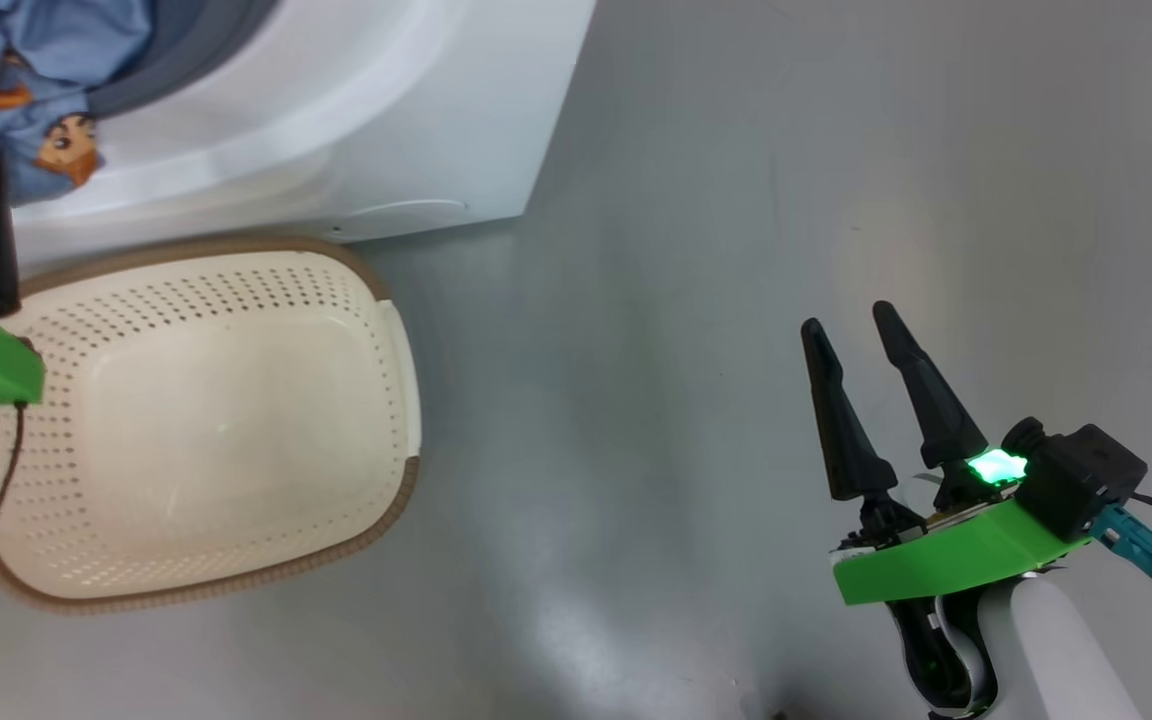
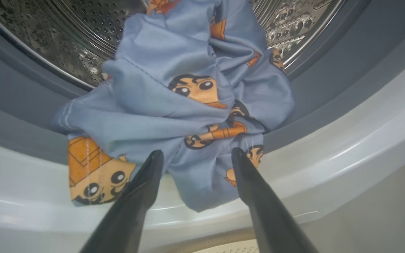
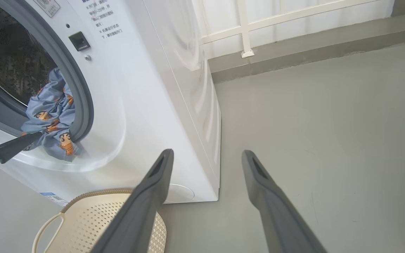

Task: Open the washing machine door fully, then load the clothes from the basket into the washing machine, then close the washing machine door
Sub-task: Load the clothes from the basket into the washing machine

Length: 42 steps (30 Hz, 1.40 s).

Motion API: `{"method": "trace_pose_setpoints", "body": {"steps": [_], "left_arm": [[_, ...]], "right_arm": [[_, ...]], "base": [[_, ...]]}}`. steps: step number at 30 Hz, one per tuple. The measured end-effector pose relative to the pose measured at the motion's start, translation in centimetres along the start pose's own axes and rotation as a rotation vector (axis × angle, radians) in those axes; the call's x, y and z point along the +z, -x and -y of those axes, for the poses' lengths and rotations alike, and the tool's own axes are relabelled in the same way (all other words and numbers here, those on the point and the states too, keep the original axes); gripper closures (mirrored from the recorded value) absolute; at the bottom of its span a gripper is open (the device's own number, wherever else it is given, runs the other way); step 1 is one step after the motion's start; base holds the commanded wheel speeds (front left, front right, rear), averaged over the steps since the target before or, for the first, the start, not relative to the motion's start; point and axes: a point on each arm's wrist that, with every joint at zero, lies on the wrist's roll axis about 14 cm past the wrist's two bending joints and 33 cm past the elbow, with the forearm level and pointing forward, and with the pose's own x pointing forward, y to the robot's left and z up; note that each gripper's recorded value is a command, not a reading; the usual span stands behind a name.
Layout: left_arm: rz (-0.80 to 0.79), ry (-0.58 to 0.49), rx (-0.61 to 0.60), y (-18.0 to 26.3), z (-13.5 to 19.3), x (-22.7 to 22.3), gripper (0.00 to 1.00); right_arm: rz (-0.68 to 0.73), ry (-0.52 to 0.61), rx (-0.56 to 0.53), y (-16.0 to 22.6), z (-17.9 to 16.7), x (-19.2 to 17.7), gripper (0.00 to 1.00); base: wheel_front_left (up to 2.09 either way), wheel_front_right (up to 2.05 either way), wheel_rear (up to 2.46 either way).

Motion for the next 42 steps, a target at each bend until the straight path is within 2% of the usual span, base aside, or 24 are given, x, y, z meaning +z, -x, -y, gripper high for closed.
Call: {"method": "trace_pose_setpoints", "body": {"steps": [5,11,18,29,30,31,33,34,42], "left_arm": [[-0.019,-0.015,-0.035,-1.0,0.7,-0.7,0.0],[-0.037,-0.075,0.003,-1.6,-1.2,-1.0,0.0],[-0.052,-0.119,0.003,-1.9,-1.3,-1.4,0.0],[-0.089,-0.111,-0.009,-2.6,-0.7,-2.2,0.0],[-0.089,-0.104,-0.007,-2.7,-0.7,-2.2,0.22],[-0.09,-0.097,-0.005,-2.8,-0.8,-2.2,0.52],[-0.085,-0.077,0.005,-3.0,-1.0,-2.0,0.95],[-0.081,-0.068,0.01,-3.1,-1.1,-1.9,1.0],[-0.065,-0.028,0.006,-3.4,-0.9,-1.5,1.0]], "right_arm": [[-0.009,-0.011,-0.017,0.2,0.5,-0.3,0.0],[-0.016,-0.015,-0.023,0.4,0.7,-0.5,0.0],[-0.02,-0.014,-0.02,0.5,0.5,-0.6,0.0],[-0.017,-0.009,-0.024,0.8,0.6,-0.3,0.0],[-0.017,-0.009,-0.024,0.8,0.7,-0.3,0.0],[-0.017,-0.008,-0.025,0.8,0.7,-0.3,0.0],[-0.017,-0.007,-0.027,0.8,0.7,-0.3,0.0],[-0.017,-0.007,-0.027,0.8,0.8,-0.3,0.0],[-0.015,-0.018,-0.031,0.6,0.9,-0.3,0.0]], "base": [[0.0,0.0,0.0],[0.0,0.0,0.0],[0.0,0.0,0.0],[0.0,0.0,0.0],[0.0,0.0,0.0],[0.0,0.0,0.0],[0.0,0.0,0.0],[0.0,0.0,0.0],[0.0,0.0,0.0]]}}
